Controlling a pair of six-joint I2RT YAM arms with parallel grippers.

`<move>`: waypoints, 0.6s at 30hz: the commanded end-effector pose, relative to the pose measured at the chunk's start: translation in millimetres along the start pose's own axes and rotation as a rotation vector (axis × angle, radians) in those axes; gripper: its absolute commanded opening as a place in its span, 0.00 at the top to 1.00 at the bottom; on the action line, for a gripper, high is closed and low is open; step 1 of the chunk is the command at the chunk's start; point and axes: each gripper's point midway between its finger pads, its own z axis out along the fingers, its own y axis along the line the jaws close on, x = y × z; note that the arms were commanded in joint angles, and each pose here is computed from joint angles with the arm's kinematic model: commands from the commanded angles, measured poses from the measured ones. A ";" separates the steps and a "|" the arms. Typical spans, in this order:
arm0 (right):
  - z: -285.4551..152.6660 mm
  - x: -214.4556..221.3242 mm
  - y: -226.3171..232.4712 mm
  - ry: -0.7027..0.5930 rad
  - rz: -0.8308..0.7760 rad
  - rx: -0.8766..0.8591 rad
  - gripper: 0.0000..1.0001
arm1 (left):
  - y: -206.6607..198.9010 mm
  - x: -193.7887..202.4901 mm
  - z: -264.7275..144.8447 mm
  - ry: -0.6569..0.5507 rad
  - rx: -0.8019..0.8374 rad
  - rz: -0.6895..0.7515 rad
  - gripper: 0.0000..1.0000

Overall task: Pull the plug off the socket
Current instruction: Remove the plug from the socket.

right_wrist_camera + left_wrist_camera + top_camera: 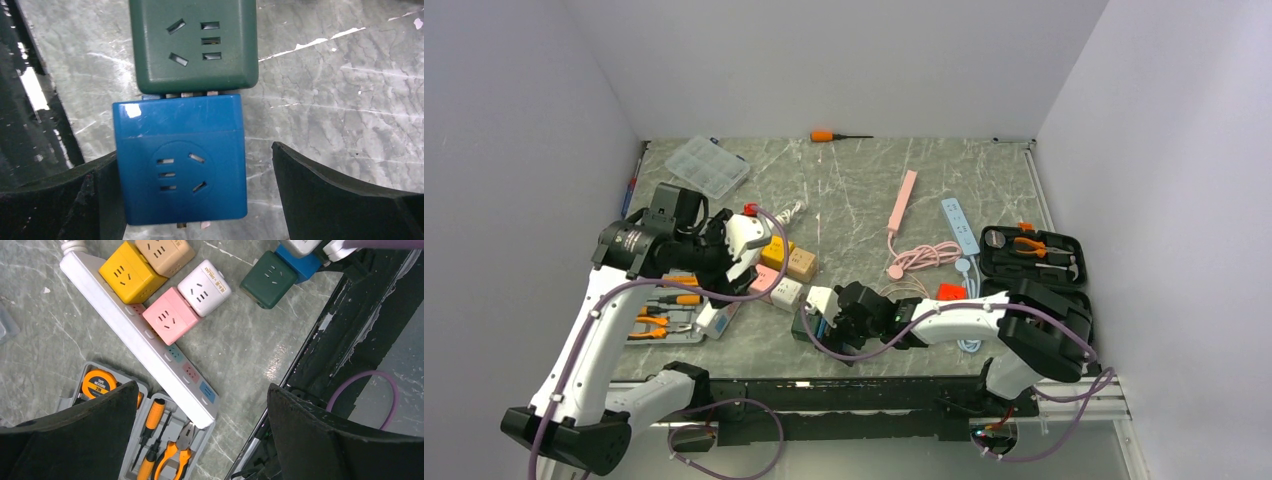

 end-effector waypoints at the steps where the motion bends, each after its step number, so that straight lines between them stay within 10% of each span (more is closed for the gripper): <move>1: 9.6 -23.1 -10.7 -0.065 -0.047 0.044 0.03 | -3.1 -9.4 -3.2 -0.070 -0.003 0.045 0.00; 9: 19.1 -20.8 -4.5 -0.074 -0.018 0.014 0.24 | -19.7 -11.8 1.0 -0.171 0.028 0.130 0.01; 16: 27.4 -6.6 1.1 -0.005 0.021 0.007 0.98 | -24.5 1.9 7.0 -0.163 0.025 0.207 0.01; 18: 24.9 -11.0 1.7 -0.009 0.034 0.017 1.00 | -26.0 0.6 8.6 -0.167 0.044 0.213 0.01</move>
